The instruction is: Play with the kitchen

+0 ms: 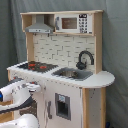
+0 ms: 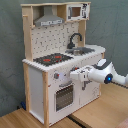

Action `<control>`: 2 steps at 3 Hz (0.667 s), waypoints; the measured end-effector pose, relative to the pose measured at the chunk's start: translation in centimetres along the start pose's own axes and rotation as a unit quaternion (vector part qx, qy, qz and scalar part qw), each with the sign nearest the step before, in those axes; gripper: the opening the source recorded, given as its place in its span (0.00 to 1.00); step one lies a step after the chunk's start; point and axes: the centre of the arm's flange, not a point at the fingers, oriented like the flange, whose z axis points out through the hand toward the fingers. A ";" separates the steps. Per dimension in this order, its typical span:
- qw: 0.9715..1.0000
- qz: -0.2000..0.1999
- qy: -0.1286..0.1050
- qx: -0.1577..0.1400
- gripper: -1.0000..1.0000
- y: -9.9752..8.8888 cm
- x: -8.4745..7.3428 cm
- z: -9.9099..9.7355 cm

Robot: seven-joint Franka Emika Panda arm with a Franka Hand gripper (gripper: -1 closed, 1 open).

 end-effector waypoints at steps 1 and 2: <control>1.000 0.000 0.001 0.000 1.00 0.0 0.0 0.0; 1.000 -0.005 0.029 -0.007 1.00 0.0 1.2 -0.5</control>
